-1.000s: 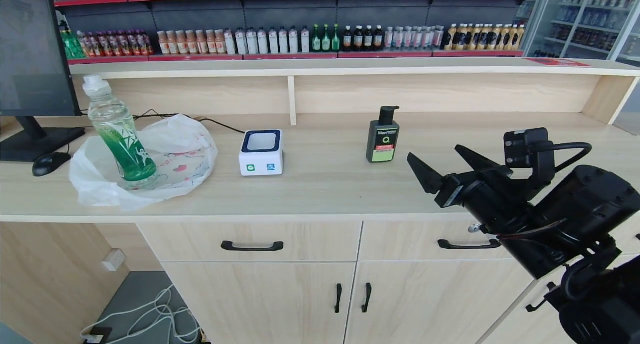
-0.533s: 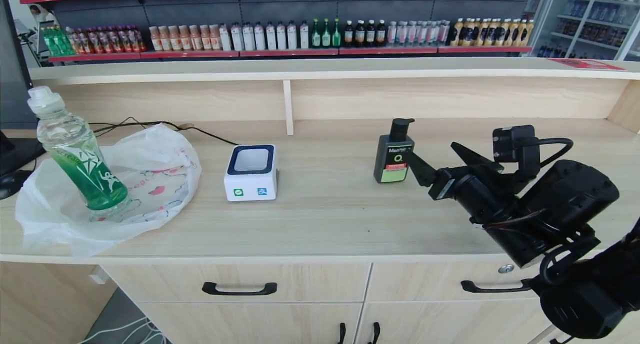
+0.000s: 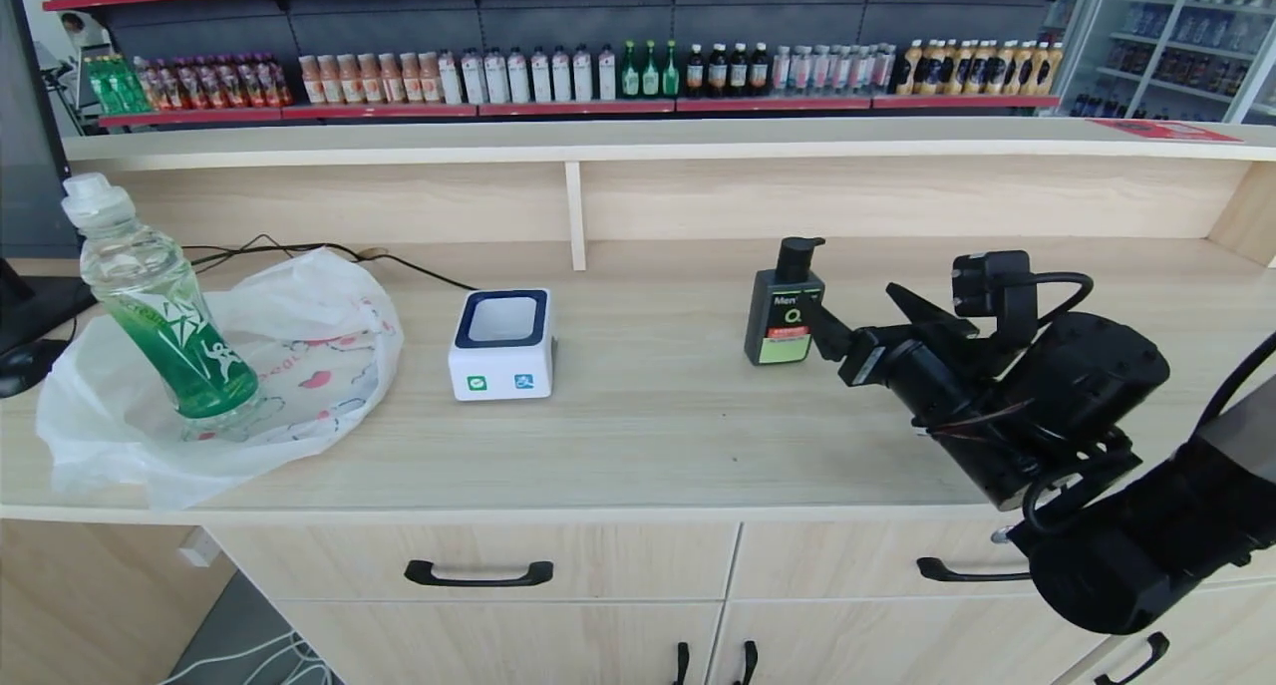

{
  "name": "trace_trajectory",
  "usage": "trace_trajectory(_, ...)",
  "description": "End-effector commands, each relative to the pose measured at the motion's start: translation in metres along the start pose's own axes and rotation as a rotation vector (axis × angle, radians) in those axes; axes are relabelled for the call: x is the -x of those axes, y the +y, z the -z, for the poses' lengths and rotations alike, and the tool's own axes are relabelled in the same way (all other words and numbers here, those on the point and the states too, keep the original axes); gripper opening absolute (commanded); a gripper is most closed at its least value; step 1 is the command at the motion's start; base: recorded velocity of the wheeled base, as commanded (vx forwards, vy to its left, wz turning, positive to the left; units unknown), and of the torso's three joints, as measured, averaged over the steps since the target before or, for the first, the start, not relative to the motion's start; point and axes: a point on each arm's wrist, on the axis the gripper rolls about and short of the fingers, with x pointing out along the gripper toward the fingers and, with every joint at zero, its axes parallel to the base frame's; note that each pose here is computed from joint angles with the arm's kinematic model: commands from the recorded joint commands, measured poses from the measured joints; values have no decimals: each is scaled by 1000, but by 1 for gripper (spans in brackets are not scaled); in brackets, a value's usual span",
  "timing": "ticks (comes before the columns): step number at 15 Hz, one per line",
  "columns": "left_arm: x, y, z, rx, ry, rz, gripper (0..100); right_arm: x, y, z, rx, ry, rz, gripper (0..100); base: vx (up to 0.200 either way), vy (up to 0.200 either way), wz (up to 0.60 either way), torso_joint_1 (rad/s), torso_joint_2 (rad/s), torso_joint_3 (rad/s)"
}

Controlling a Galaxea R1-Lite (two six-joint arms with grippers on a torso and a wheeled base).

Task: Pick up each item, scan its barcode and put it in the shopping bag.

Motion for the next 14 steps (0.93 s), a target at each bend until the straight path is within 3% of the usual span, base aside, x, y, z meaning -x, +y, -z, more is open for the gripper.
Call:
trace_trajectory(1, 0, 0, 0, 0, -1, 1, 100, -7, -5, 12, 8, 18, 16, 100, 0, 0, 0, 0, 0, 0)
trace_trajectory(14, 0, 0, 0, 0, -2, 1, 100, -26, -31, 26, 36, 11, 87, 100, 0, 0, 0, 0, 0, 0)
